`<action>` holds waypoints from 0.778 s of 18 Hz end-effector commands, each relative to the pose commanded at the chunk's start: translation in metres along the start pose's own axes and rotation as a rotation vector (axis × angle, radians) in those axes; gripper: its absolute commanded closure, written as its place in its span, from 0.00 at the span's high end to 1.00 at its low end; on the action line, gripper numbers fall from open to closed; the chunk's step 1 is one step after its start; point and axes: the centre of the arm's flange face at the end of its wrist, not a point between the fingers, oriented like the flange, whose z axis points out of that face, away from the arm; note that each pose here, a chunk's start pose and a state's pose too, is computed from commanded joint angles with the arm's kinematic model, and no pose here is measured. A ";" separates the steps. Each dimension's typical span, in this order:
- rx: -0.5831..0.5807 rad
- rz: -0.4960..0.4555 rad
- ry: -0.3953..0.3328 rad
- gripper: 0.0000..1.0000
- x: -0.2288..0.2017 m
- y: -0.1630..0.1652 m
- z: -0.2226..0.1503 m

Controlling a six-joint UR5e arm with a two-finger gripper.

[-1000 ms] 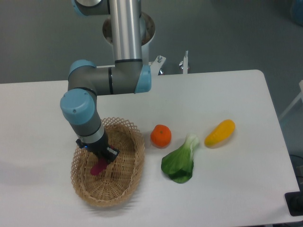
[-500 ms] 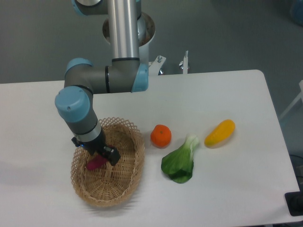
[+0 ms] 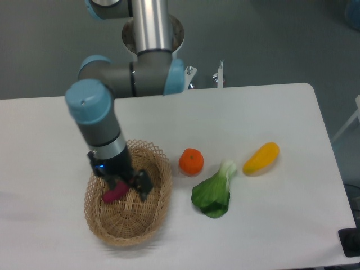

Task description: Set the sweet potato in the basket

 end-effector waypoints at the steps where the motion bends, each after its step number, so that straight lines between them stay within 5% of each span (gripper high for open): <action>1: -0.016 0.024 0.004 1.00 -0.014 0.010 -0.005; 14: -0.025 0.284 0.132 1.00 -0.142 0.156 -0.073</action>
